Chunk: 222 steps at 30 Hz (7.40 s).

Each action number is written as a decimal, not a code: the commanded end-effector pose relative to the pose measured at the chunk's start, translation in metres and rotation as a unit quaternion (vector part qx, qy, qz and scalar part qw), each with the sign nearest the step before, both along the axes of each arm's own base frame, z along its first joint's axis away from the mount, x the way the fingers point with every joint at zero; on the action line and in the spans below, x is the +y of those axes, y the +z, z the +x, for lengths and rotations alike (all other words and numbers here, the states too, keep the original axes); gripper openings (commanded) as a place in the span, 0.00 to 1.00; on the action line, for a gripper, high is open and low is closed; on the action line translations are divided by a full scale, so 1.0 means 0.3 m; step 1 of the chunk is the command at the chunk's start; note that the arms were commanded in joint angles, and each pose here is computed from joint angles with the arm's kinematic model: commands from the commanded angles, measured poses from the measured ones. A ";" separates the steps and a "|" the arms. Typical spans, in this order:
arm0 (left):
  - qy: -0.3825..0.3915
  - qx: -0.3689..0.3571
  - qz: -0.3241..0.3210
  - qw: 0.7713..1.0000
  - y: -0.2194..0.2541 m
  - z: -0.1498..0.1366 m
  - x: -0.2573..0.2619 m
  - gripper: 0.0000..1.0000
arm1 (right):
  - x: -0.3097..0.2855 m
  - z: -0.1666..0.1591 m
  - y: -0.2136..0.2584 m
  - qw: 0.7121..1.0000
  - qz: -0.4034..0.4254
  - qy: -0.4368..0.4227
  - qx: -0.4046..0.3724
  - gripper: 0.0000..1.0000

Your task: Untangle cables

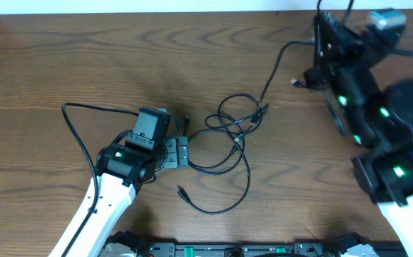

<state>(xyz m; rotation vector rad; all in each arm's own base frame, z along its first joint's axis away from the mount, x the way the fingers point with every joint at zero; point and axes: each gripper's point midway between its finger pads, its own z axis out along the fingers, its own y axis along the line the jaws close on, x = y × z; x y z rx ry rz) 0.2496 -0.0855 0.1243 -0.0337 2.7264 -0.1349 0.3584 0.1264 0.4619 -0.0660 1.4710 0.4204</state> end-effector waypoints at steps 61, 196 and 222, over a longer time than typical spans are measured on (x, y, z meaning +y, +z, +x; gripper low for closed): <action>0.007 -0.015 -0.001 1.000 0.033 0.017 0.006 1.00 | -1.448 -0.224 -0.790 0.712 0.348 -0.530 0.302 0.01; 0.007 -0.014 0.000 1.000 0.031 0.016 0.006 1.00 | 0.683 0.015 -1.450 0.772 0.022 0.274 0.573 0.01; 0.007 -0.014 0.000 1.000 0.031 0.016 0.006 1.00 | 0.216 -0.041 -0.094 0.954 0.102 0.226 0.168 0.01</action>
